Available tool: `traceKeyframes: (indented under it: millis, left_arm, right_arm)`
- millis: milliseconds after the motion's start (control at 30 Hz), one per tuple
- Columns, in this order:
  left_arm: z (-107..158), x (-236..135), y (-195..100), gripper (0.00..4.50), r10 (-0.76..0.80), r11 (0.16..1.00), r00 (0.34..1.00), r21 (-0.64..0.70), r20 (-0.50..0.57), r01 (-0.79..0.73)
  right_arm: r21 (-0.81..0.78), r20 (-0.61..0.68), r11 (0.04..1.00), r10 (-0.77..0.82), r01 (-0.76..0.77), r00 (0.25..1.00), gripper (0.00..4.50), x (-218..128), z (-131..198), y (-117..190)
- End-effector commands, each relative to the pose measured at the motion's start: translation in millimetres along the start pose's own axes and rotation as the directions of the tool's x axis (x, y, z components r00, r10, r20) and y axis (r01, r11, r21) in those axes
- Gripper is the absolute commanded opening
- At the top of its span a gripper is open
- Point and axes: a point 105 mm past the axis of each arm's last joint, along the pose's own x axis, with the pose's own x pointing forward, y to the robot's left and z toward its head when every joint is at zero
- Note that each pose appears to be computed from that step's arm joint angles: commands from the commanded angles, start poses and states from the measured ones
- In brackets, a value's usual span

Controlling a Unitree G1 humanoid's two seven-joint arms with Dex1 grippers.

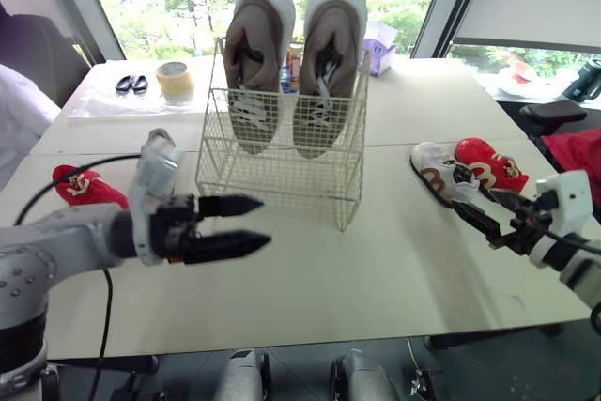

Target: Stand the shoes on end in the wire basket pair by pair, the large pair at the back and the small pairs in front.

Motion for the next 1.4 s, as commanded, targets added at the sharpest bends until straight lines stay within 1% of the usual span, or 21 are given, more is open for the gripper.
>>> traceKeyframes:
  millis: [33,200,333,500,600,667,700,733,767,833,900,933,967,1033,1067,1100,1133,1200,1267,1333,1400]
  left_arm:
    - [-10,12,-8,4.5,-0.021,0.998,0.999,0.064,-0.048,0.024]
    - [-10,17,-8,4.5,-0.014,0.996,0.999,0.093,-0.05,0.019]
    - [-13,19,-8,4.5,0.007,0.994,0.997,0.11,-0.076,0.001]
    - [-16,15,-4,4.5,0.059,0.991,0.994,0.126,-0.097,-0.046]
    - [-13,15,2,4.5,0.133,0.984,0.988,0.127,-0.077,-0.122]
    - [-13,14,12,4.5,0.237,0.963,0.967,0.152,-0.092,-0.222]
    - [-12,13,14,4.5,0.258,0.957,0.961,0.159,-0.097,-0.241]
    - [-10,10,15,4.5,0.274,0.953,0.957,0.162,-0.096,-0.256]
    - [-8,8,15,4.5,0.28,0.951,0.956,0.162,-0.093,-0.263]
    - [-2,0,27,4.5,0.38,0.912,0.921,0.2,-0.086,-0.358]
    - [0,-4,35,4.5,0.441,0.882,0.892,0.231,-0.102,-0.41]
    - [3,-5,37,4.5,0.461,0.869,0.883,0.25,-0.094,-0.427]
    - [7,-6,39,4.5,0.467,0.864,0.88,0.256,-0.086,-0.433]
    - [24,-9,36,4.5,0.411,0.887,0.912,0.238,-0.017,-0.396]
    - [34,-12,32,4.5,0.36,0.911,0.933,0.206,0.026,-0.357]
    - [44,-17,25,4.5,0.271,0.948,0.961,0.154,0.06,-0.277]
    - [62,-28,25,4.5,0.234,0.962,0.963,0.111,0.133,-0.25]
    - [92,-44,27,4.5,0.205,0.969,0.949,0.088,0.24,-0.231]
    - [117,-54,30,4.5,0.18,0.973,0.929,0.079,0.325,-0.216]
    - [153,-60,29,4.5,0.108,0.986,0.878,0.062,0.465,-0.154]
    - [172,-54,25,4.5,0.03,0.994,0.871,0.081,0.49,-0.08]
  right_arm:
    - [-0.024,0.034,0.998,-0.059,0.06,0.998,4.44,3,-1,-13]
    - [-0.005,0.023,0.998,-0.055,0.055,0.998,4.44,22,-17,-19]
    - [0.016,0.026,0.999,-0.039,0.039,0.999,4.44,38,-26,-21]
    - [0.046,0.05,0.999,-0.03,0.028,0.998,4.44,62,-31,-27]
    - [0.074,0.065,0.996,-0.05,0.046,0.997,4.44,82,-36,-37]
    - [0.059,0.054,0.997,-0.048,0.044,0.997,3.91,89,-43,-39]
    - [0.056,0.057,0.998,-0.046,0.042,0.997,3.57,91,-44,-40]
    - [0.059,0.067,0.997,-0.048,0.044,0.997,3.16,93,-43,-41]
    - [0.063,0.075,0.997,-0.049,0.044,0.996,2.48,95,-42,-42]
    - [0.053,0.085,0.998,-0.047,0.042,0.995,1.63,98,-40,-41]
    - [0.048,0.089,0.998,-0.041,0.037,0.995,0.99,100,-39,-40]
    - [0.044,0.096,0.998,-0.038,0.034,0.995,0.79,100,-37,-39]
    - [0.023,0.124,0.999,-0.031,0.028,0.992,0.66,99,-27,-38]
    - [-0.047,0.206,0.999,-0.008,0.018,0.979,0.66,94,6,-34]
    - [-0.083,0.256,0.996,0.003,0.019,0.967,0.66,89,28,-32]
    - [-0.123,0.325,0.992,0.015,0.027,0.946,0.66,82,59,-31]
    - [-0.194,0.403,0.98,0.045,0.037,0.914,0.66,68,101,-30]
    - [-0.303,0.509,0.951,0.105,0.064,0.855,0.66,40,166,-24]
    - [-0.366,0.562,0.93,0.189,0.037,0.805,0.66,18,209,-8]
    - [-0.45,0.568,0.892,0.32,-0.04,0.758,0.66,0,238,20]
    - [-0.55,0.532,0.827,0.455,-0.117,0.714,0.66,-16,255,51]
